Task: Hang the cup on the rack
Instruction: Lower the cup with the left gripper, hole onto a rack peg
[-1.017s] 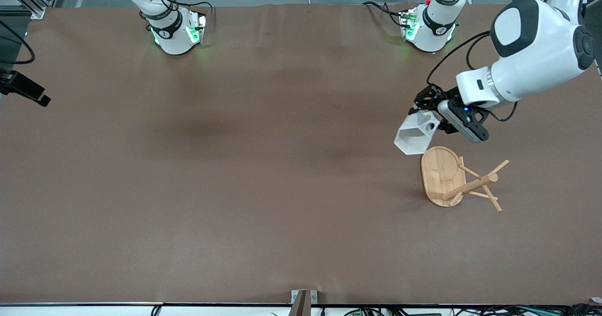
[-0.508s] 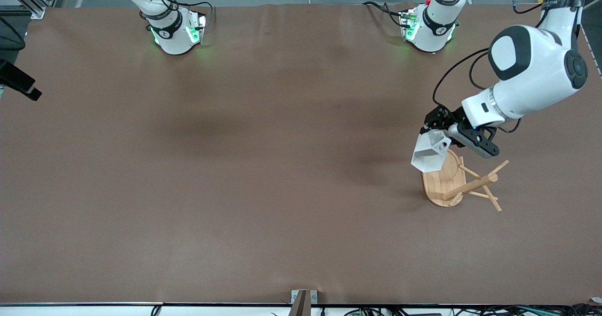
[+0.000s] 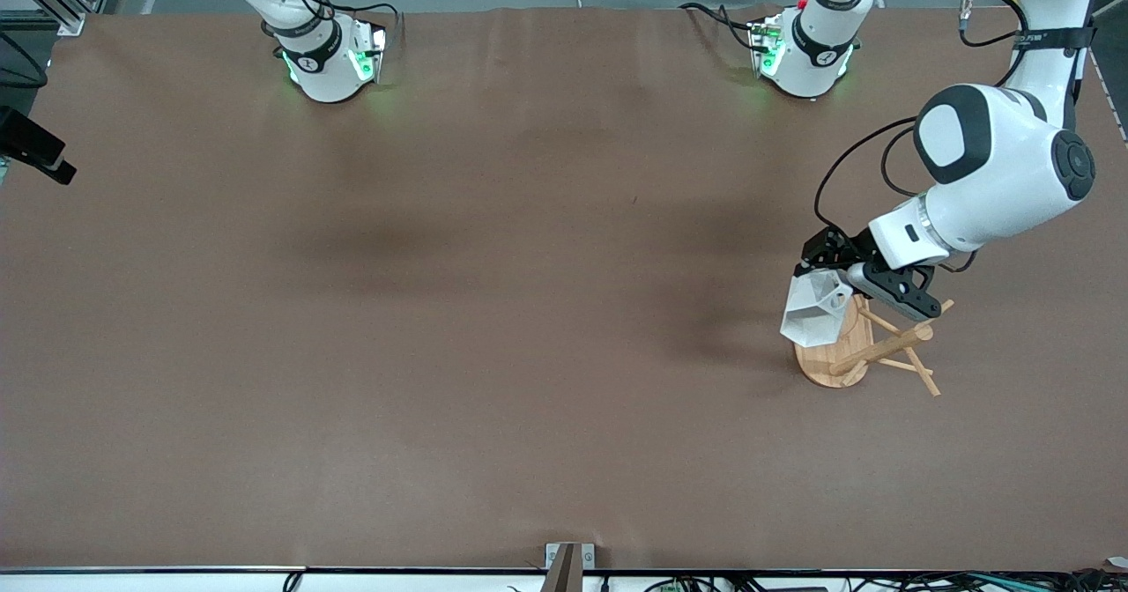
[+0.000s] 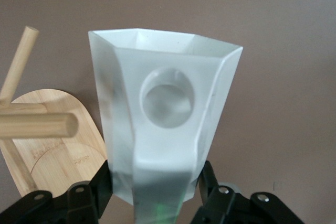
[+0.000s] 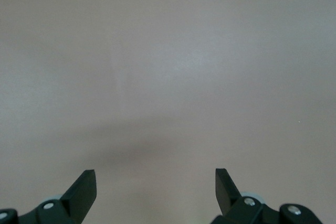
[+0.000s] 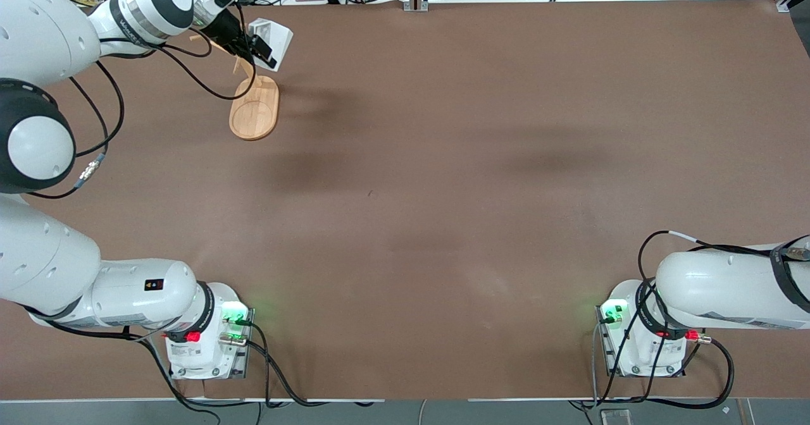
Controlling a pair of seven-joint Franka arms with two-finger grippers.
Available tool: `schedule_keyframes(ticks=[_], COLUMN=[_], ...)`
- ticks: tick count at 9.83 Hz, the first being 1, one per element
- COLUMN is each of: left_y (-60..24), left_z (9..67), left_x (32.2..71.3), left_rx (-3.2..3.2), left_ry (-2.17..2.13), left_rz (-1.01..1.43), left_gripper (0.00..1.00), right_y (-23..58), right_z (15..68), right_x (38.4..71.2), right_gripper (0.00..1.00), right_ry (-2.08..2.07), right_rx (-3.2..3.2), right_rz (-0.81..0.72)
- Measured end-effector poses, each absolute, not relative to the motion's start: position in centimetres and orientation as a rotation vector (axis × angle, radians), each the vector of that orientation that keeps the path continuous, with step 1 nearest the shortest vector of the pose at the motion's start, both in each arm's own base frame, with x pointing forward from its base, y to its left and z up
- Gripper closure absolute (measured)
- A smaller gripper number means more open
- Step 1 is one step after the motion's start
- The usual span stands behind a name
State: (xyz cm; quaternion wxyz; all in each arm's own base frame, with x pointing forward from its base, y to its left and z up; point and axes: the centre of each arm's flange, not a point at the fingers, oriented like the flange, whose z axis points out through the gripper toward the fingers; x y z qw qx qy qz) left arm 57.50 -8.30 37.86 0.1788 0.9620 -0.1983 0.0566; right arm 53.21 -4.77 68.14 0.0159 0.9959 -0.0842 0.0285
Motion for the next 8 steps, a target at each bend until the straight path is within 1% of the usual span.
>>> schedule_keyframes(ticks=[5, 8], left_y=[-8.3, -6.6], left_z=[37.6, 37.4], left_x=[59.0, 59.5], left_rx=[2.718, 2.731], left_ry=[-0.53, -0.489], left_rz=[0.166, 0.171], left_gripper=[0.31, 0.31], right_y=[-5.2, -5.2], right_z=[67.9, 67.9], right_x=[53.1, 53.0], right_gripper=[0.0, 0.0], right_ry=[-0.263, -0.263], right_rx=[3.095, 3.095], right_rz=[0.061, 0.057])
